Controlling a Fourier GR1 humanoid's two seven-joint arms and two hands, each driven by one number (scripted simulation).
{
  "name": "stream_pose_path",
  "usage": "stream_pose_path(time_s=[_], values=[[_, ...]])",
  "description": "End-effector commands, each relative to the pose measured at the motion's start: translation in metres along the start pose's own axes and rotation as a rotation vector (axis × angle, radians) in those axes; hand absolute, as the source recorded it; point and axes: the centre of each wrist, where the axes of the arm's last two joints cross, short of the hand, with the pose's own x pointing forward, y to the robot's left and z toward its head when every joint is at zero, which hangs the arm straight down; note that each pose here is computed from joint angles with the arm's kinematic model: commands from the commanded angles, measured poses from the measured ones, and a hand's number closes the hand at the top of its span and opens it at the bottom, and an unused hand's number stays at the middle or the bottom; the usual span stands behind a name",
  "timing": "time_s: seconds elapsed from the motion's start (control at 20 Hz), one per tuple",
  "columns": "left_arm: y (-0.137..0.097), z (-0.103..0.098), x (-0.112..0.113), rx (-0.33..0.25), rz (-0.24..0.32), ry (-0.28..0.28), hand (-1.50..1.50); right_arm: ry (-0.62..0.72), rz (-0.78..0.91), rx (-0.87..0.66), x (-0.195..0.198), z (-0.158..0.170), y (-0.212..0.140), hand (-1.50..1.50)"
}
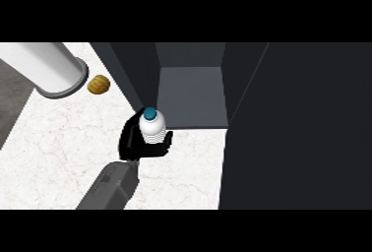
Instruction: Pick up the bottled water, place it into the cabinet and close the cabinet
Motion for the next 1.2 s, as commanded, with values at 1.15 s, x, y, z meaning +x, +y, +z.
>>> stream_pose_path(time_s=[1.15], values=[[-0.100, -0.130, 0.064, 0.103, -0.456, 0.017, 1.50, -0.092, -0.035, 0.014, 0.014, -0.008, -0.016, -1.50]])
